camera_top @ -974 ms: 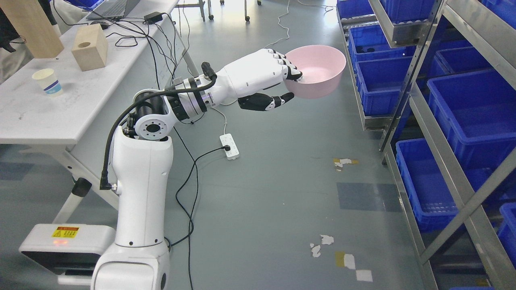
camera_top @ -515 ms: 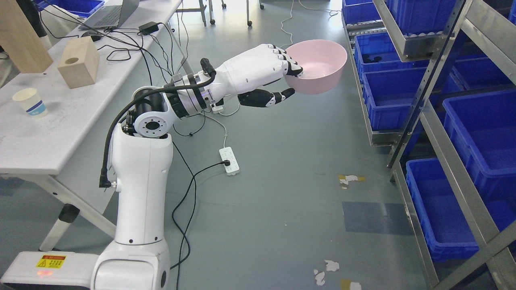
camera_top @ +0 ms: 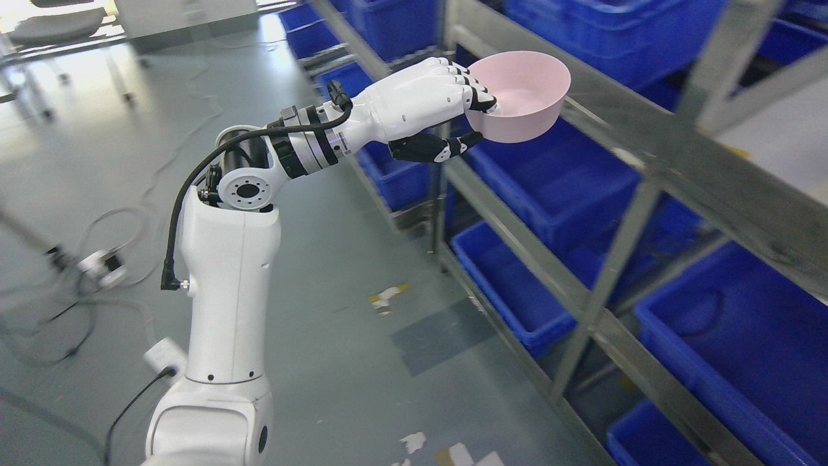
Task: Stack pink IKEA bowl on shelf middle layer
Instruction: 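Hold the pink bowl up in the left hand while turning toward another shelf, then lower the pink bowl into the larger pink bowl on the white tray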
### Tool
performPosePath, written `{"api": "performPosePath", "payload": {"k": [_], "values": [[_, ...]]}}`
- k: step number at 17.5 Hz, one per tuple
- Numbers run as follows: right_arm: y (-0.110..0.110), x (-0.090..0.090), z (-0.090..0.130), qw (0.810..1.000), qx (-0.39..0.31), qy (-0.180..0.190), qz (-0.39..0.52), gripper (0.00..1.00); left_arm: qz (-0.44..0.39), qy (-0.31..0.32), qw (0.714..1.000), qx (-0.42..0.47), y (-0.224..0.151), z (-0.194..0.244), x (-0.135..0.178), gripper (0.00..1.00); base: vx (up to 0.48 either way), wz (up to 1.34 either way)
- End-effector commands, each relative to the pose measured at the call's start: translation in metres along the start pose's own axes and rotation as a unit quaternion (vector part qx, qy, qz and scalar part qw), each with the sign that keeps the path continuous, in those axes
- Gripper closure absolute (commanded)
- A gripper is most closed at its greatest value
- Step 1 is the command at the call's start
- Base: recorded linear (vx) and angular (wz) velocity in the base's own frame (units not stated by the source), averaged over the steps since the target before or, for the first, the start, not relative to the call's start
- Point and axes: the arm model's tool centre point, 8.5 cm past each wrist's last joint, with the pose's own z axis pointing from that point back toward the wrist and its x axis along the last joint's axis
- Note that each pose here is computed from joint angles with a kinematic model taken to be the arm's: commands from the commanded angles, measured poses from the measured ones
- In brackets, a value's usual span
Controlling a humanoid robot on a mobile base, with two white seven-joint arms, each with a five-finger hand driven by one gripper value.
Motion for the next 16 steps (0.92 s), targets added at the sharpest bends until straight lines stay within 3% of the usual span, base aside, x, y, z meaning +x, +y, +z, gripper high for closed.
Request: {"api": "performPosePath", "payload": {"k": [1,7,9,12,16], "values": [[-0.011,0.006,-0.003,1.0,-0.009,-0.009,0.0,0.0,-0.001,-0.04,0.999,-0.023,-0.006,-0.019,0.013,0.99,0.086,-2.2],[-0.011,0.006,-0.003,1.0,-0.009,-0.009,0.0,0.0,-0.078,-0.002,0.997,0.026,0.085,-0.003,-0.008,0.99,0.053,-1.88],[-0.011,0.006,-0.003,1.0,-0.009,-0.009,0.001,0.0,-0.093,0.05,0.994,-0.028,0.079,0.001,-0.025,0.99,0.055,-1.34],[-0.011,0.006,-0.003,1.0,-0.009,-0.009,0.001,0.0,-0.119,0.157,0.972,-0.127,0.063,0.05,-0.066,0.99,0.059,-0.9],[-0.011,0.006,-0.003,1.0,-0.009,-0.009,0.001,0.0,-0.102,0.181,0.968,-0.143,0.046,0.071,-0.076,0.98,0.023,-0.15]]}}
